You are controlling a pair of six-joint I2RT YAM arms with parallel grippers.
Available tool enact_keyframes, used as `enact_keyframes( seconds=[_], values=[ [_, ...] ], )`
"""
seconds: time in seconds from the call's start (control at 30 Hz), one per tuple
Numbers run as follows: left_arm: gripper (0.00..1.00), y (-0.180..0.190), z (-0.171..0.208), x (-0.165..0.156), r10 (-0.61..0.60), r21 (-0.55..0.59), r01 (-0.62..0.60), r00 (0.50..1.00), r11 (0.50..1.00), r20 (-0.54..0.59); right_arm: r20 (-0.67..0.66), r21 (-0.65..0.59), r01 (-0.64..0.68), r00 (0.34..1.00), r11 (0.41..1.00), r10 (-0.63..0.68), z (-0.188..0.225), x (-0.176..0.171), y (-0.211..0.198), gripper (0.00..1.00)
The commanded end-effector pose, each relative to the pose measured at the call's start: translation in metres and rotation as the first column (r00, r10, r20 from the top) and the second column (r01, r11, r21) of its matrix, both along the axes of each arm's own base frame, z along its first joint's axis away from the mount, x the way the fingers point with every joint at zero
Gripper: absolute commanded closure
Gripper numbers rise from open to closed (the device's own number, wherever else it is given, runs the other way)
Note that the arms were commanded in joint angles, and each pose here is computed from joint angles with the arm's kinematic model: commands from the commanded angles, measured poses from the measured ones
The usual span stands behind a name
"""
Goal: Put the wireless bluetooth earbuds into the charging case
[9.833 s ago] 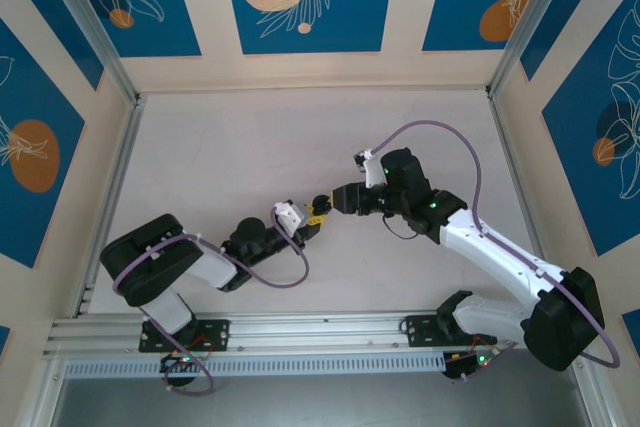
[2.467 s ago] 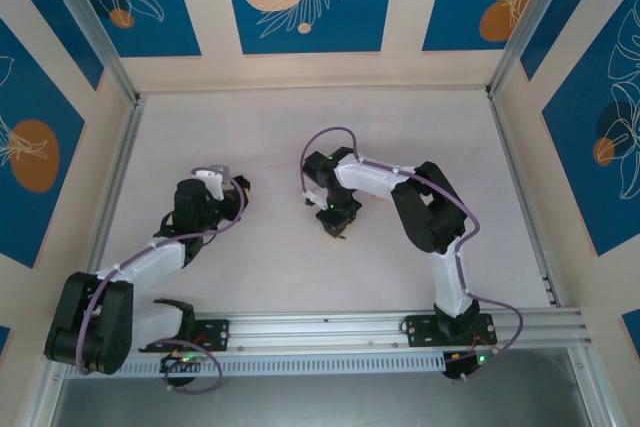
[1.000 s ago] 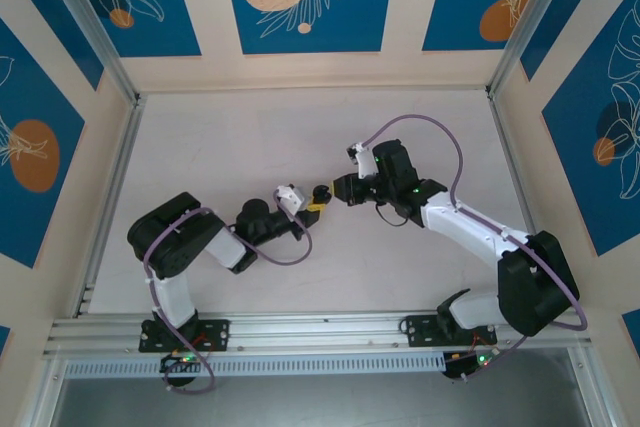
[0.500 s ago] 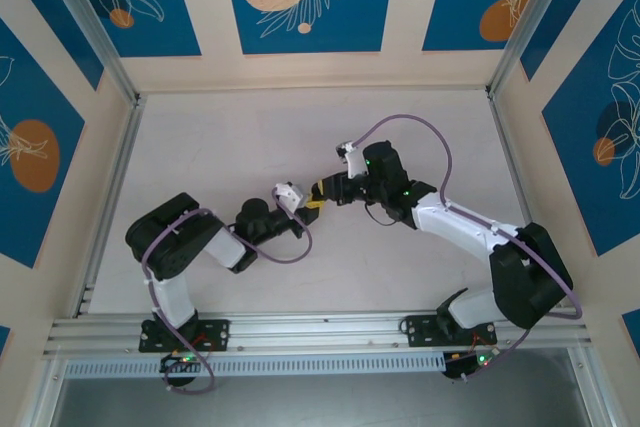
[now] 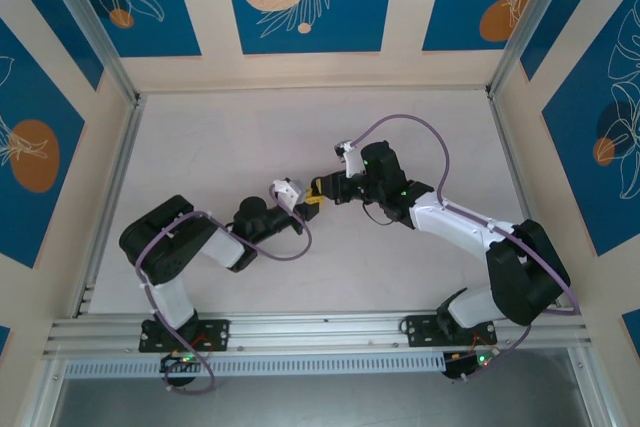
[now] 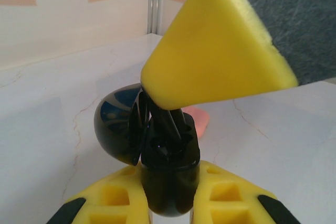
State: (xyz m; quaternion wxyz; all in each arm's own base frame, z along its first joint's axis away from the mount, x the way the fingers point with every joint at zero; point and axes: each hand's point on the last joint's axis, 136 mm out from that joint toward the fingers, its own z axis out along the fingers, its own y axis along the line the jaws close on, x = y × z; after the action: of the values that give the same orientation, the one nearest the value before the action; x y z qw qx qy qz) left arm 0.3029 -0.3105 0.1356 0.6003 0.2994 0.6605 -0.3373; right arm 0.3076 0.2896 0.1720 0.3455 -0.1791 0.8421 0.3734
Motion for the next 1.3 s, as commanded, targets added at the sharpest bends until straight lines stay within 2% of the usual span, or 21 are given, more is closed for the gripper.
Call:
enact_keyframes(
  seconds=[0.0,0.5,0.87,1.27],
  values=[
    [0.88,-0.004,0.034,-0.001,0.0,-0.077,0.006,0.998,0.997,0.067,-0.008,-0.023,0.021,1.0,1.0,-0.021,-0.012,-0.001,-0.003,0.84],
    [0.88,0.0,0.057,-0.001,0.022,-0.112,-0.01,0.994,0.994,0.108,0.027,-0.054,0.041,0.999,0.998,-0.04,-0.015,-0.009,-0.012,0.84],
    [0.87,0.001,0.07,-0.001,0.032,-0.131,-0.014,0.99,0.991,0.138,0.04,-0.063,-0.017,0.999,0.998,0.02,-0.018,-0.021,-0.003,0.84],
    [0.87,0.004,0.082,-0.002,0.041,-0.146,-0.017,0.986,0.989,0.163,0.045,-0.072,-0.002,0.999,0.997,0.005,-0.02,-0.027,-0.01,0.82]
  ],
)
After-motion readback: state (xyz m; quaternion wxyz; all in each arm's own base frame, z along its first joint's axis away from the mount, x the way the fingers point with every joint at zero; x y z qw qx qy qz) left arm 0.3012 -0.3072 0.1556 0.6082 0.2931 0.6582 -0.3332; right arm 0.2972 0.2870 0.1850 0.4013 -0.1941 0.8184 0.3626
